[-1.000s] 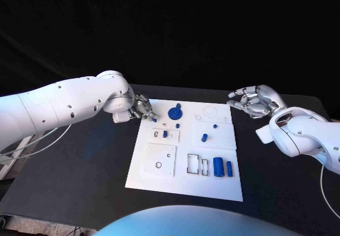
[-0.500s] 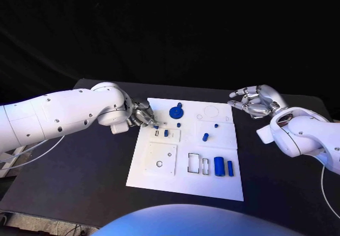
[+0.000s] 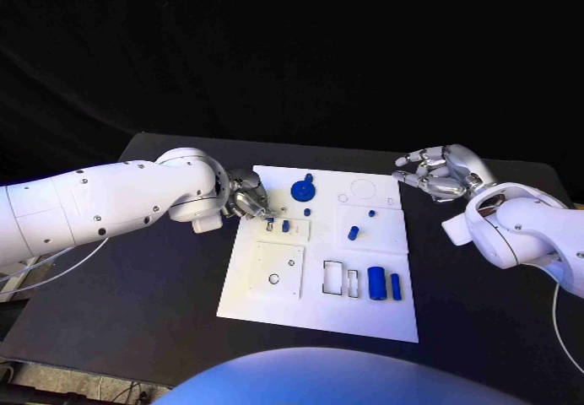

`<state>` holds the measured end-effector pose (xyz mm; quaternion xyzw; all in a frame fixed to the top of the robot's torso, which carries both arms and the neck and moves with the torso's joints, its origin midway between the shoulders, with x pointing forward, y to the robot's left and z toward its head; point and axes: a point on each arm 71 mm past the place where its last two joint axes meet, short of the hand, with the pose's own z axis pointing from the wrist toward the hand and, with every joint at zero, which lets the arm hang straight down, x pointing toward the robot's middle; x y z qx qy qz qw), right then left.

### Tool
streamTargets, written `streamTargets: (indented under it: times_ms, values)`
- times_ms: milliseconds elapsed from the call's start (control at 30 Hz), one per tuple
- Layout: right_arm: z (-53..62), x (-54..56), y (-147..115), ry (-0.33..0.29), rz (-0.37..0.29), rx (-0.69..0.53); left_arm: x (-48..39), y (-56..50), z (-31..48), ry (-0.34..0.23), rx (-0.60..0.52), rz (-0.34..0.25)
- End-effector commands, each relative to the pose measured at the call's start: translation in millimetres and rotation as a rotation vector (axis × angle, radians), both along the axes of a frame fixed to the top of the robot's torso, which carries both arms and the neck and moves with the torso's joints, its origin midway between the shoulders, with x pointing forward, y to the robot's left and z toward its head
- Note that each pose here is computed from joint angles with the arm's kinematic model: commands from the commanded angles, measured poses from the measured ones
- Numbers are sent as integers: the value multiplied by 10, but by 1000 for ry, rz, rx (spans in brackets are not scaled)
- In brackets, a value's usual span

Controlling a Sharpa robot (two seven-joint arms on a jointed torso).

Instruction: Assemble the parts on the task board

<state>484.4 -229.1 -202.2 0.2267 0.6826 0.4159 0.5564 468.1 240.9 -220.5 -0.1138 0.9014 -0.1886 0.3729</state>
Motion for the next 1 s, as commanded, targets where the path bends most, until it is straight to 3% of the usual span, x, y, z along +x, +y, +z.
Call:
streamTargets:
  times_ms: [33,1000]
  values:
    - [-9,-7,13,7,16,-4,-8,-10,-10,-3,44,-31]
    - [-11,-9,17,9,19,-4,-27,-35,-90,45,110,-43]
